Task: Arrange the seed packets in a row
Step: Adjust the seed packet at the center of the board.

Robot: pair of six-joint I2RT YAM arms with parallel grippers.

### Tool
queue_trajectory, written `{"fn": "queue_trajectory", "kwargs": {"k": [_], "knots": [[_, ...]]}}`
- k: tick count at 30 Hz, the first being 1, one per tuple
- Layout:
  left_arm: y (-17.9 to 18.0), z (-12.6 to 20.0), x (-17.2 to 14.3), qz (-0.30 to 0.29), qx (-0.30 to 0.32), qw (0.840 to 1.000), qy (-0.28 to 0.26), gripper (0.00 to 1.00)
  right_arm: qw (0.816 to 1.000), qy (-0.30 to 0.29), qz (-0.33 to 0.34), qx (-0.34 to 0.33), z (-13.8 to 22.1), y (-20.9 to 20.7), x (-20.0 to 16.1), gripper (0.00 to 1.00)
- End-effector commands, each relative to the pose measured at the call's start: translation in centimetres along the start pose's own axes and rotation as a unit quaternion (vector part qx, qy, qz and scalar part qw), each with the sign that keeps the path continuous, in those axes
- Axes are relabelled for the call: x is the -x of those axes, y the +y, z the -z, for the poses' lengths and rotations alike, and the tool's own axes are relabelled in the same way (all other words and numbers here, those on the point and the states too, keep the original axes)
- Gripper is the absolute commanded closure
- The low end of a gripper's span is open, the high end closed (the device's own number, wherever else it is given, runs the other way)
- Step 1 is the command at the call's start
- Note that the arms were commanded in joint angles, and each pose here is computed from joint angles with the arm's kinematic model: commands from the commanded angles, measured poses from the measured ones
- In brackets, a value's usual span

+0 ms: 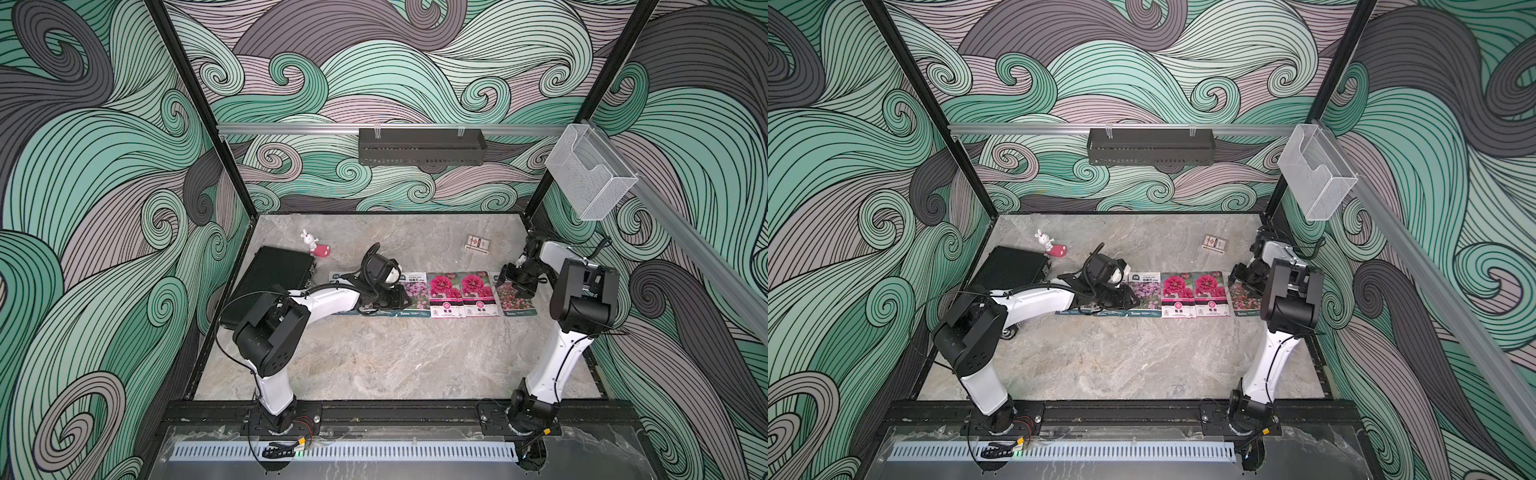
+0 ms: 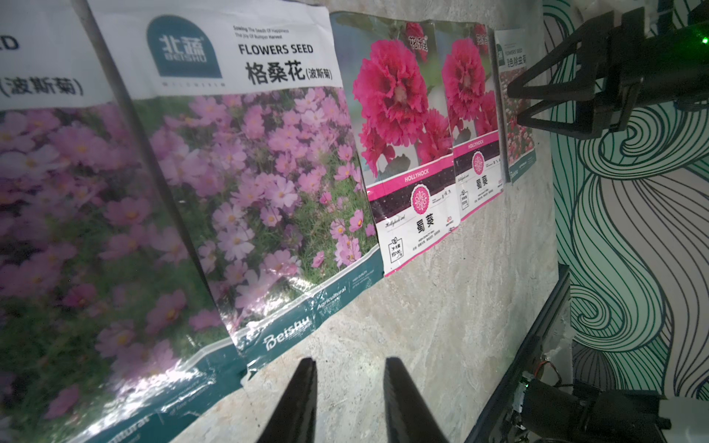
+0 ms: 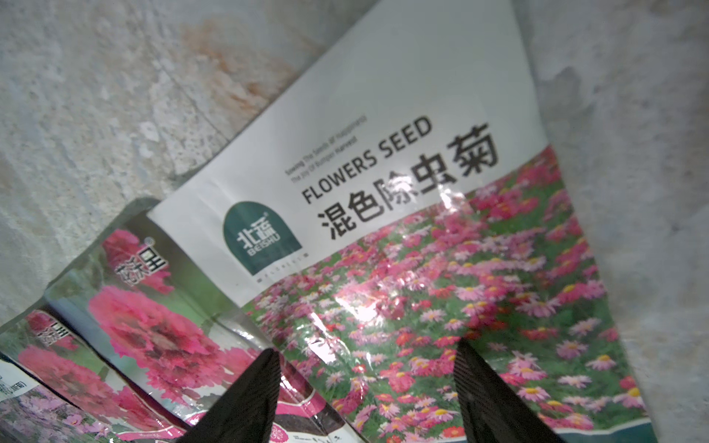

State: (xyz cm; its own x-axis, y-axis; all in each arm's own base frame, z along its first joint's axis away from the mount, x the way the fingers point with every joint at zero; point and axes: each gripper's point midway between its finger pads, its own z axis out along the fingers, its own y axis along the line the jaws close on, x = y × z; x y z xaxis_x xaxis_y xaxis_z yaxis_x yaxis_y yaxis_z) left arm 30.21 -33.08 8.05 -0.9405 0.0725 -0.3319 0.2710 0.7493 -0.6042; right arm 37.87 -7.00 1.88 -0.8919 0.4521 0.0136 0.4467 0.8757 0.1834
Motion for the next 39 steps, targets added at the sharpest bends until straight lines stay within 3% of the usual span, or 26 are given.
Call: {"fn": "queue_trajectory", "kwargs": {"k": [1,5,11,16,27,39], "knots": [[-0.5,-0.1,0.2,-0.002,-0.006,1.0,0.0,0.69,1.0,0.011,-0.003,0.003,-0.3,-0.1,-0.2,0.27],[-0.6,-0.1,0.2,-0.003,-0.006,1.0,0.0,0.69,0.999,-0.011,-0.006,0.03,1.1,1.3,0.4,0.27],[-0.6,0.1,0.3,-0.004,-0.005,1.0,-0.002,0.69,0.995,-0.083,-0.003,0.063,6.6,3.6,2.0,0.25],[-0.7,0.1,0.4,-0.005,-0.005,1.0,-0.002,0.69,0.991,-0.102,0.016,0.083,8.9,5.9,1.4,0.25],[-0.6,0.2,0.3,-0.004,-0.002,1.0,-0.003,0.69,0.988,-0.049,0.062,0.132,4.9,11.7,-3.4,0.25],[-0.8,0.4,0.5,-0.007,0.0,1.0,-0.009,0.69,0.989,0.016,0.077,0.122,-1.1,12.4,-6.2,0.25]]}}
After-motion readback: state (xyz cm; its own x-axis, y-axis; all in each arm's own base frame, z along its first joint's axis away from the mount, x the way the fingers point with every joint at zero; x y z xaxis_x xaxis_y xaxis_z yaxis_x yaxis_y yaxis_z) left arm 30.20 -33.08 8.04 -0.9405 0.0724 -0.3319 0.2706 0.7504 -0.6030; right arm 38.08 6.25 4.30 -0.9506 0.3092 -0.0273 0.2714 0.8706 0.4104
